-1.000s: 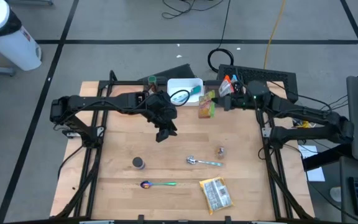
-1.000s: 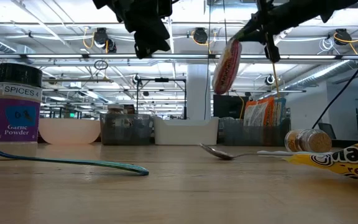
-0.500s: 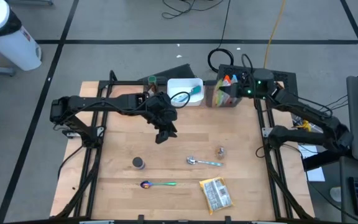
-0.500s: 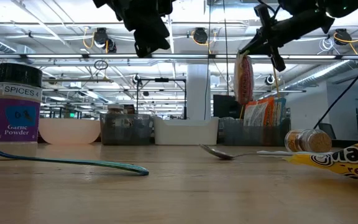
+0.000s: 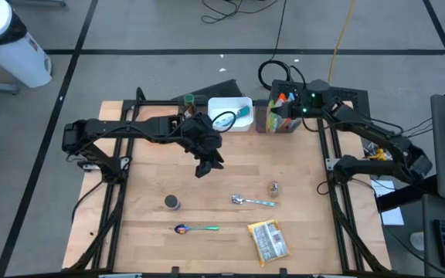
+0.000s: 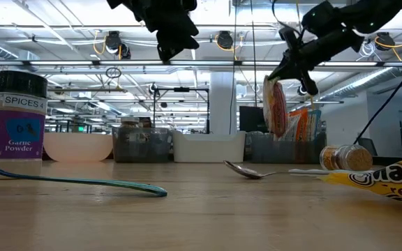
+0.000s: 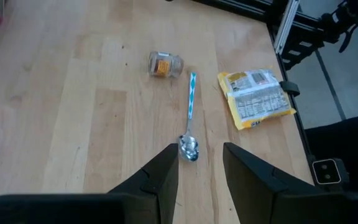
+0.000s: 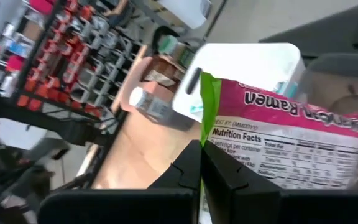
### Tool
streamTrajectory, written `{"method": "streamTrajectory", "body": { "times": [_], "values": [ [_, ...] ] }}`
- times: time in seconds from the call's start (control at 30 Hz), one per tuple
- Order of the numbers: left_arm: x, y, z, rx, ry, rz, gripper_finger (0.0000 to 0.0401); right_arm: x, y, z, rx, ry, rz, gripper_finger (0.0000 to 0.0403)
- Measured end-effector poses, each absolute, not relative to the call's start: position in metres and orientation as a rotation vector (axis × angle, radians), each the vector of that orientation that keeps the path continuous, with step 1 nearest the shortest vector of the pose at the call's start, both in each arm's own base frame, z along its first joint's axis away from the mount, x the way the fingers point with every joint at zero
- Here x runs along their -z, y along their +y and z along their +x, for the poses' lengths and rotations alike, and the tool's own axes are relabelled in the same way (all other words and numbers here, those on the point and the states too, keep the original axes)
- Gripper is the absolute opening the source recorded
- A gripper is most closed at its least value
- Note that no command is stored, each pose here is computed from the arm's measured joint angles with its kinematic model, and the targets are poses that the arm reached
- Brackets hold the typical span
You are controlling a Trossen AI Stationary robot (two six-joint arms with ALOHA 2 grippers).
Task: Pick & Place Food Item
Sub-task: Put the green noodle pack into the right black bin
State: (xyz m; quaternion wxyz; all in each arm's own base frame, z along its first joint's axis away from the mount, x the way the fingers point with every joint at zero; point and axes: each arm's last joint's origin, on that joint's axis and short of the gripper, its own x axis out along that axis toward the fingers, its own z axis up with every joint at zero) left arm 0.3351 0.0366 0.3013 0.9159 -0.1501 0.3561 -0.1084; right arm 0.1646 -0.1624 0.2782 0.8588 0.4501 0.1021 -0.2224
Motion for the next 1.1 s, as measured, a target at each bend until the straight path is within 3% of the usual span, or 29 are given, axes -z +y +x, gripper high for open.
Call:
{"method": "streamTrajectory", "body": {
  "times": [0.33,0.63,1.1],
  "values": [
    [-0.301,0.037,0.335,0.223,0.733,-0.309,0.0132,-0.267,-0.182,0.157,0.502,0.231,0.96,0.0],
    [-0.301,0.042,0.335,0.213,0.729,-0.303,0.0131,-0.284,-0.199,0.142,0.538,0.162,0.926,0.0],
    [-0.301,0.048,0.334,0.197,0.725,-0.305,0.0132,-0.257,-0.214,0.145,0.552,0.286,0.964,0.0]
  ]
}}
